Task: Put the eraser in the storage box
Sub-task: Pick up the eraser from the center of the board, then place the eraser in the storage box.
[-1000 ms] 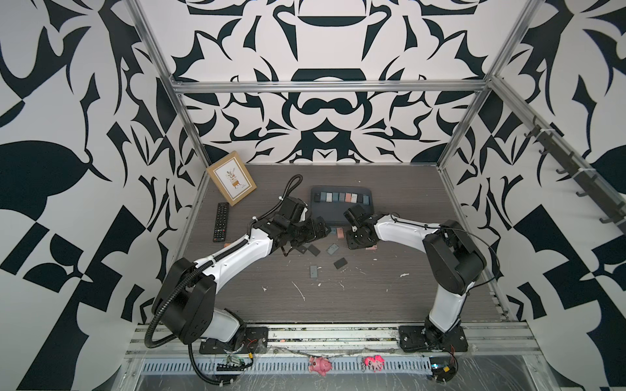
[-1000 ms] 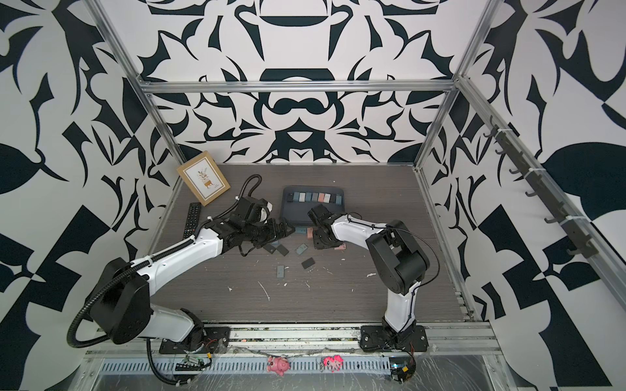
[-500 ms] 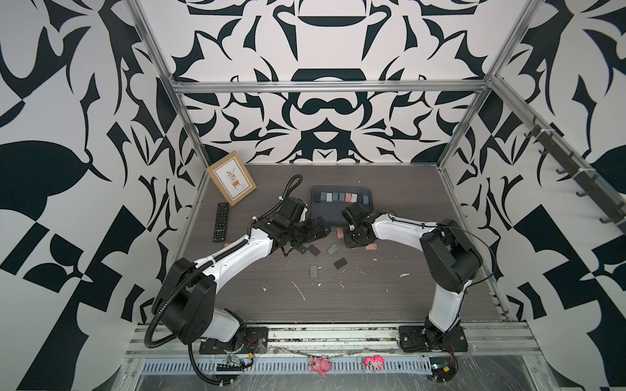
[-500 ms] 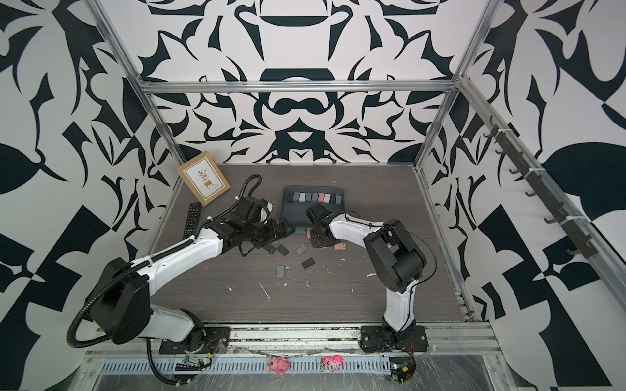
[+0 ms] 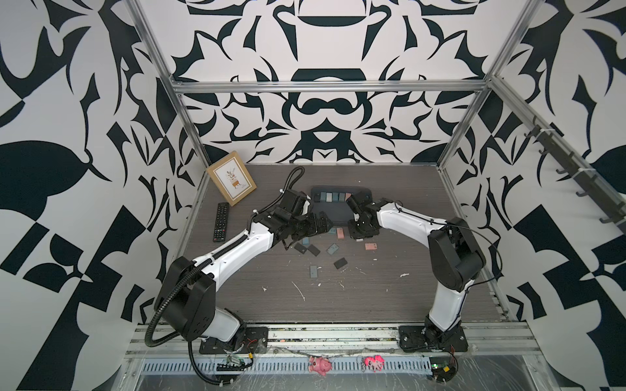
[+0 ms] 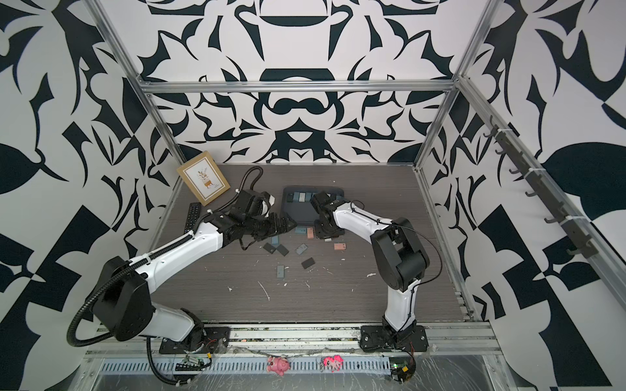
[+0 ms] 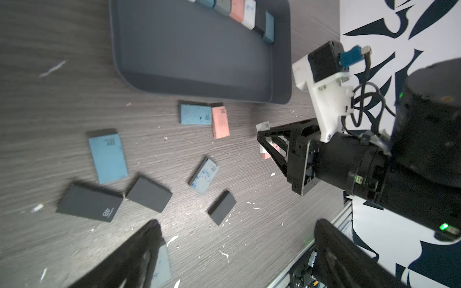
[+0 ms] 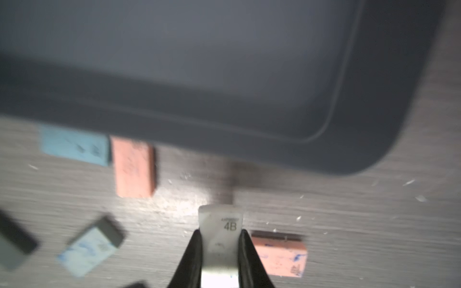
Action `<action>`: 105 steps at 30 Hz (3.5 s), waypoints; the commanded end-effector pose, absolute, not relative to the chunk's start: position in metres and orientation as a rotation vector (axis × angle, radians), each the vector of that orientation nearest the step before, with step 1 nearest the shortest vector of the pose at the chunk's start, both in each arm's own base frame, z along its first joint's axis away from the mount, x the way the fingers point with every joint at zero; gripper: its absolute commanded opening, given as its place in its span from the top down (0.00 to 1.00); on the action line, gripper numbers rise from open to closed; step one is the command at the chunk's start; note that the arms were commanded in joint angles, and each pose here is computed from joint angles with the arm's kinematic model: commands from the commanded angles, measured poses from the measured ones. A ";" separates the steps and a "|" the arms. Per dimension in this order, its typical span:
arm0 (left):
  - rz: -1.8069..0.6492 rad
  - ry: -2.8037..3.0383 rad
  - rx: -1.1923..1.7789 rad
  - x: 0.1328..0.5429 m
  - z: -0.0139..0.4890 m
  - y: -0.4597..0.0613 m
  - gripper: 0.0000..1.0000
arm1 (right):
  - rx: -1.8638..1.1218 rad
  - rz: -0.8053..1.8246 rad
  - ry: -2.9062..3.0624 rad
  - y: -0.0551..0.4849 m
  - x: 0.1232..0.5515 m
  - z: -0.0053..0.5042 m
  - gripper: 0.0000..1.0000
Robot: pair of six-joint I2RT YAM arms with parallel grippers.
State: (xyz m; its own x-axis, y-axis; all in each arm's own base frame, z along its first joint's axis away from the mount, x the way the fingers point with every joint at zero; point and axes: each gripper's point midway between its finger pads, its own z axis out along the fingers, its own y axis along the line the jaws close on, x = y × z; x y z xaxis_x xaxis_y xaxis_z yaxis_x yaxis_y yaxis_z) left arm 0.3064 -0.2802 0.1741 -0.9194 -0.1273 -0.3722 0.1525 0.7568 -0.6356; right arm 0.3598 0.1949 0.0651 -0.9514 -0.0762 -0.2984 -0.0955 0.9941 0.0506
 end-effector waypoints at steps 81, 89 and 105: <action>-1.205 2.497 0.140 0.375 0.189 -0.310 0.01 | 0.182 -0.233 2.783 0.131 0.503 0.058 0.63; -1.203 2.491 0.145 0.375 0.191 -0.310 0.01 | 0.168 -0.212 2.768 0.137 0.506 0.069 0.62; -1.114 2.493 0.150 0.374 0.195 -0.299 0.01 | 0.131 -0.151 2.690 0.156 0.507 0.118 0.55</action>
State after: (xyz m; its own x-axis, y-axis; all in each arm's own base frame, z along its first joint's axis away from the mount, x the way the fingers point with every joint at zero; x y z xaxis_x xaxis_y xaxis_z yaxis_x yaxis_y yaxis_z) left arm 0.3788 -0.3072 0.1872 -0.9229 -0.0719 -0.3783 0.2417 0.6566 -0.7145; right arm 0.5052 0.1505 0.0661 -0.9337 0.0675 -0.3516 0.1128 0.9875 -0.1098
